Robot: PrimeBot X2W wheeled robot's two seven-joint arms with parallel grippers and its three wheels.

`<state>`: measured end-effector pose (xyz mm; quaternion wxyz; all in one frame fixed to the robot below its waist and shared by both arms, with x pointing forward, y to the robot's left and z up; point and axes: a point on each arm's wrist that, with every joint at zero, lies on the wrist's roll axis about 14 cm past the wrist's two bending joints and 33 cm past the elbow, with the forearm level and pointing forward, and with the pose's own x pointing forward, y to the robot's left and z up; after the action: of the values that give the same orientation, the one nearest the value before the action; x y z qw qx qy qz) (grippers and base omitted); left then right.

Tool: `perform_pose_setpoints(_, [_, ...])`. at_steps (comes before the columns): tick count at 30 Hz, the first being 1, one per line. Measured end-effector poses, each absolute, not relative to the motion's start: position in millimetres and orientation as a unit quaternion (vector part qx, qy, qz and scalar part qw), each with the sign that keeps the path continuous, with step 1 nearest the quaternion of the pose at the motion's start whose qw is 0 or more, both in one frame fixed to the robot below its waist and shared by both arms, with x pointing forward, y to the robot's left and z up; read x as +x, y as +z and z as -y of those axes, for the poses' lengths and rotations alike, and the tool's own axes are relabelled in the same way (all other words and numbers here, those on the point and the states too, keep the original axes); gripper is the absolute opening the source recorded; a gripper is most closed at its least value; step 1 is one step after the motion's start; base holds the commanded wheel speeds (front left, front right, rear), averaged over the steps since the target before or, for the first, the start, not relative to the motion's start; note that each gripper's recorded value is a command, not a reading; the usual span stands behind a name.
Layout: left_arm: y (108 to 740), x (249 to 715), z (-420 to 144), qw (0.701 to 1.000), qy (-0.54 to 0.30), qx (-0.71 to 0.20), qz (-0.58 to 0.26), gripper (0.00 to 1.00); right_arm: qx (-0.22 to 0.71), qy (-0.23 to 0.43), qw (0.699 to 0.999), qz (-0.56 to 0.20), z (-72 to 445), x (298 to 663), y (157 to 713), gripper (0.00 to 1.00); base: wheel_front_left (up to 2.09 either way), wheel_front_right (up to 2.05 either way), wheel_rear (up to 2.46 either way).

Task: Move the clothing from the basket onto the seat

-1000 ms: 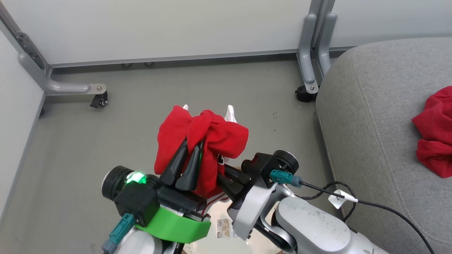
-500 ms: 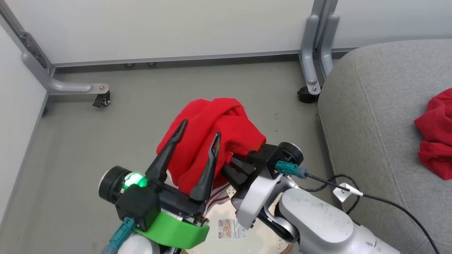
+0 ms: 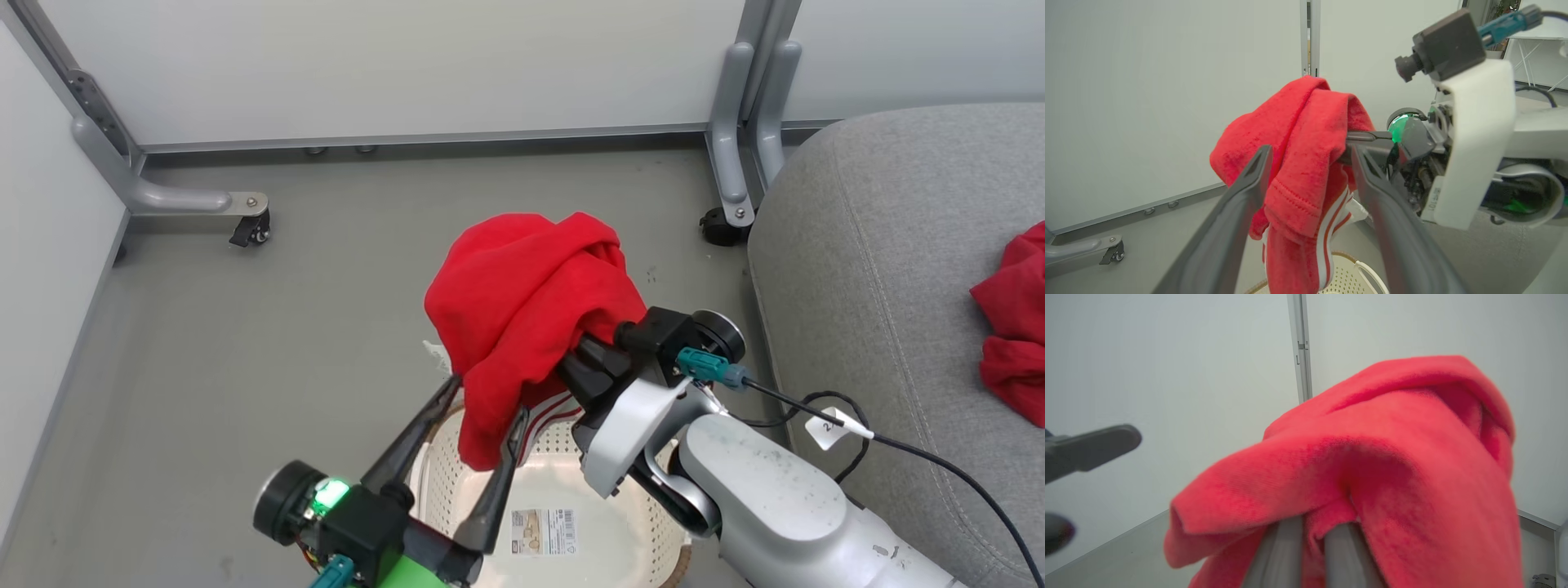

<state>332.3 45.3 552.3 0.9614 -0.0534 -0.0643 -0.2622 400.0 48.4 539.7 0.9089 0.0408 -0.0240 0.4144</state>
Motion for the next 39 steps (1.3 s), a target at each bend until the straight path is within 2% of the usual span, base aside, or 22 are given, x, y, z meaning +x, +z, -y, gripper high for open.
perform_pose_setpoints(9, [513,320,-32,0.955,-0.292,-0.051,0.0,1.0,0.039,0.391,0.92,0.018,-33,407,534,0.0,0.0,0.0,0.0])
perform_pose_setpoints(22, [502,331,-18,0.949,-0.312,-0.051,-0.011,1.0,0.039,0.34,0.939,0.012,4,420,527,0.0,0.0,0.0,0.0])
perform_pose_setpoints(30, [502,348,5,0.933,-0.358,-0.032,-0.01,1.0,0.035,0.27,0.962,0.01,57,430,522,0.0,0.0,0.0,0.0])
perform_pose_setpoints(39, [499,358,53,0.898,-0.439,-0.022,-0.016,1.0,0.032,0.155,0.987,0.014,139,431,520,0.0,0.0,0.0,0.0])
